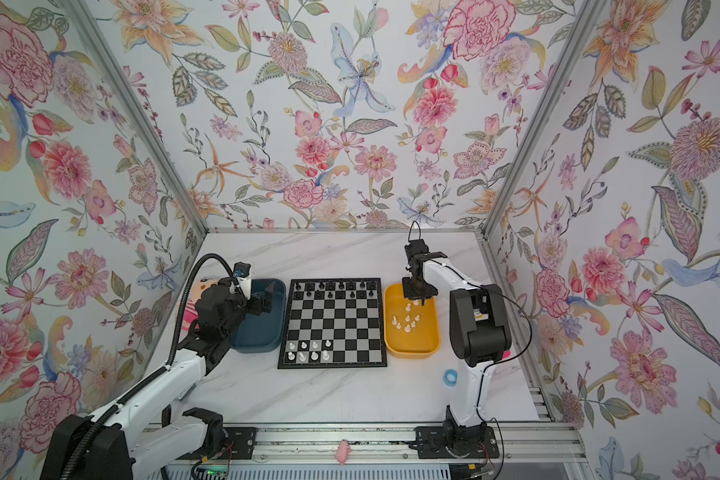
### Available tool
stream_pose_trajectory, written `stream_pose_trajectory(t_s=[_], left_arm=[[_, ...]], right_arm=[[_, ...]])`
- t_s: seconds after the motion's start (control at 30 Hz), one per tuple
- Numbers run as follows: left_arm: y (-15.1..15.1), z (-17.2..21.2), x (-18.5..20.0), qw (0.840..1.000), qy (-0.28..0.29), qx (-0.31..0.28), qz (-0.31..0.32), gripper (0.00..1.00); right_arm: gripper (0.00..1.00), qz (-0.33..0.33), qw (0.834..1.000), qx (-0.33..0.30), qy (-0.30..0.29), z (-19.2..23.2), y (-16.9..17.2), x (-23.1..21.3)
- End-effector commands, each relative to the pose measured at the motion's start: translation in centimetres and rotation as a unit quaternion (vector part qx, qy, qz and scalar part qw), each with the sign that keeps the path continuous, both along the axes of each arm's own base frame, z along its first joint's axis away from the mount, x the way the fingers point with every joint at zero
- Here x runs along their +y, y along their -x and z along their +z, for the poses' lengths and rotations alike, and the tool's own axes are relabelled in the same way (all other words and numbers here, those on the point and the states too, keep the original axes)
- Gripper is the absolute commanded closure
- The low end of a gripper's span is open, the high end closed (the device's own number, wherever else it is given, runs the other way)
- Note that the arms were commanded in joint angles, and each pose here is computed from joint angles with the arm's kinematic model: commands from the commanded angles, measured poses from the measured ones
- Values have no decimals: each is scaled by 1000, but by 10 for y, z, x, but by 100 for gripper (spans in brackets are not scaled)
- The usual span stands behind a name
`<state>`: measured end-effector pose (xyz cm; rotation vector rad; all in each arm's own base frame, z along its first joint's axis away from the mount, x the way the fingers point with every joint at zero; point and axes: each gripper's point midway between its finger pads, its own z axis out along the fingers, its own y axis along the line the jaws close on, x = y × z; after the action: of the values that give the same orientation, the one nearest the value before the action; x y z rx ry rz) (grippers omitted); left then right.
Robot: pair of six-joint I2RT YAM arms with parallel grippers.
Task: Set up the chess pieces on the board
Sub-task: 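Grasp a white pawn with the right gripper while the left arm shifts slightly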
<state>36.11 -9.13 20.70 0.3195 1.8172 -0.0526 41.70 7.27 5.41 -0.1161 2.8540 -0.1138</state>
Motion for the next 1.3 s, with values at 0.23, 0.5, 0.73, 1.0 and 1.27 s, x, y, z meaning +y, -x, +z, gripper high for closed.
stream_pose_trajectory(t_s=[0.23, 0.5, 0.73, 1.0, 1.27], left_arm=[[5, -5, -39, 993, -2, 34, -109, 1], [5, -6, -40, 993, 0, 34, -112, 1], [6, -4, -42, 993, 2, 32, -117, 1], [8, -4, -43, 992, 3, 30, -122, 1], [11, -3, -43, 992, 4, 24, -125, 1]], right_arm=[[79, -2, 1000, 15, -3, -13, 1, -3], [87, -4, 1000, 17, -4, -14, 2, -3], [95, -4, 1000, 13, -8, -6, 3, -2], [97, 11, 1000, 5, -8, 20, 14, 9], [98, 46, 999, 1, 0, 52, 37, 32]])
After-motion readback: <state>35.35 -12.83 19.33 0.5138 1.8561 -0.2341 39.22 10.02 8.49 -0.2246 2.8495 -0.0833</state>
